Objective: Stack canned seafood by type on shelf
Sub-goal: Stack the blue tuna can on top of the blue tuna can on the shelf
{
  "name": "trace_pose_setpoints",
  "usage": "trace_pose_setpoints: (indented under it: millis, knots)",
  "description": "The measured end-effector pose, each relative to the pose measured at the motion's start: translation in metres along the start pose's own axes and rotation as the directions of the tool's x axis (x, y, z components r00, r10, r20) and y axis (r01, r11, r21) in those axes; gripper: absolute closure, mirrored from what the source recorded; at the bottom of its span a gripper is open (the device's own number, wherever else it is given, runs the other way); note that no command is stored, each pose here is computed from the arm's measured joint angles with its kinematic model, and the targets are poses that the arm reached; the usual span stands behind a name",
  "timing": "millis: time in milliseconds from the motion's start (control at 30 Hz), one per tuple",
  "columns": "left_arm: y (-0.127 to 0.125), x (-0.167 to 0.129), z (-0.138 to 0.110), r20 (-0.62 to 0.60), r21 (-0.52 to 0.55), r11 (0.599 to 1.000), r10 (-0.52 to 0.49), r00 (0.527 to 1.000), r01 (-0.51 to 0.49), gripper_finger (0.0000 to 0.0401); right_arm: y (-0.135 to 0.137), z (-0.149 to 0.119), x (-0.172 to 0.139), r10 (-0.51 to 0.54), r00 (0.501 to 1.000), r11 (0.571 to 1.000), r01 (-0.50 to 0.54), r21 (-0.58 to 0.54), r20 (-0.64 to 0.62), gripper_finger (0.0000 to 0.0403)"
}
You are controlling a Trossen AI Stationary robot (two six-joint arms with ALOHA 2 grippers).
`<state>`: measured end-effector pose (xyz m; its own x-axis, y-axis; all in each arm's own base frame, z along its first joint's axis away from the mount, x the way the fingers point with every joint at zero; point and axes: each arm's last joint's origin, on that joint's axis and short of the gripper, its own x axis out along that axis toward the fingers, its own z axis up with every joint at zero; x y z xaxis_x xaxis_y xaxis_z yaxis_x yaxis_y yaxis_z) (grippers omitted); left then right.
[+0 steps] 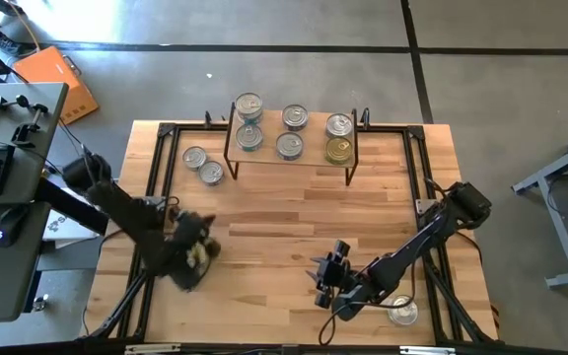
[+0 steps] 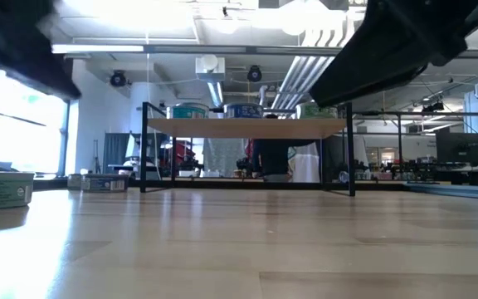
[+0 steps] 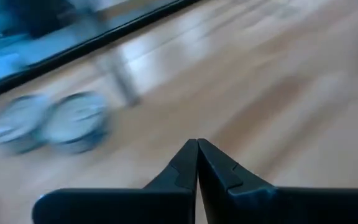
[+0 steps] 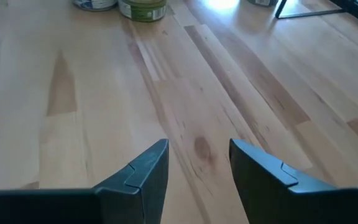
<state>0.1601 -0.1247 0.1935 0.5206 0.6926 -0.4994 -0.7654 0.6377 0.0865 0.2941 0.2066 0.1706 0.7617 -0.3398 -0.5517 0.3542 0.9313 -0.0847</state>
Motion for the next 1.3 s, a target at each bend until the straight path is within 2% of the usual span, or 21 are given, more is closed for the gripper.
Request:
trace_pose_setpoints:
  millis: [67,167,300,400,633,767,1100,1300]
  knots:
    - [0.005,0.017,0.005,-0.079,0.037,0.994,0.106,0.991,-0.103,0.0399,0.000,0.000,0.000,0.002,1.000,1.000,-0.002,-0.020,0.002,0.0240]
    - [0.012,0.045,0.009,-0.208,0.093,0.974,0.220,0.953,-0.205,0.0398,0.000,0.002,0.001,0.006,1.000,0.999,-0.005,-0.041,0.010,0.0240]
    - [0.026,0.081,0.013,-0.322,0.193,0.946,0.313,0.893,-0.262,0.0389,0.000,0.003,0.001,0.008,1.000,0.999,-0.008,-0.045,0.013,0.0240]
    - [0.041,0.103,0.016,-0.388,0.236,0.932,0.349,0.853,-0.274,0.0366,0.001,0.002,0.001,0.010,1.000,0.999,-0.010,-0.046,0.011,0.0240]
    - [0.063,0.144,0.028,-0.466,0.242,0.957,0.261,0.845,-0.162,0.0290,0.000,0.002,0.001,0.009,1.000,0.998,-0.009,-0.066,0.009,0.0240]
    - [0.077,0.158,0.029,-0.506,0.284,0.947,0.283,0.815,-0.153,0.0264,0.000,0.002,0.001,0.009,1.000,0.998,-0.009,-0.066,0.009,0.0240]
    - [0.090,0.169,0.033,-0.541,0.375,0.924,0.285,0.791,-0.076,0.0266,0.001,0.003,0.001,0.011,1.000,0.999,-0.011,-0.040,0.011,0.0240]
    - [0.092,0.171,0.033,-0.615,0.319,0.948,0.201,0.762,0.007,0.0275,0.001,0.002,0.001,0.023,1.000,0.999,-0.023,-0.037,0.002,0.0240]
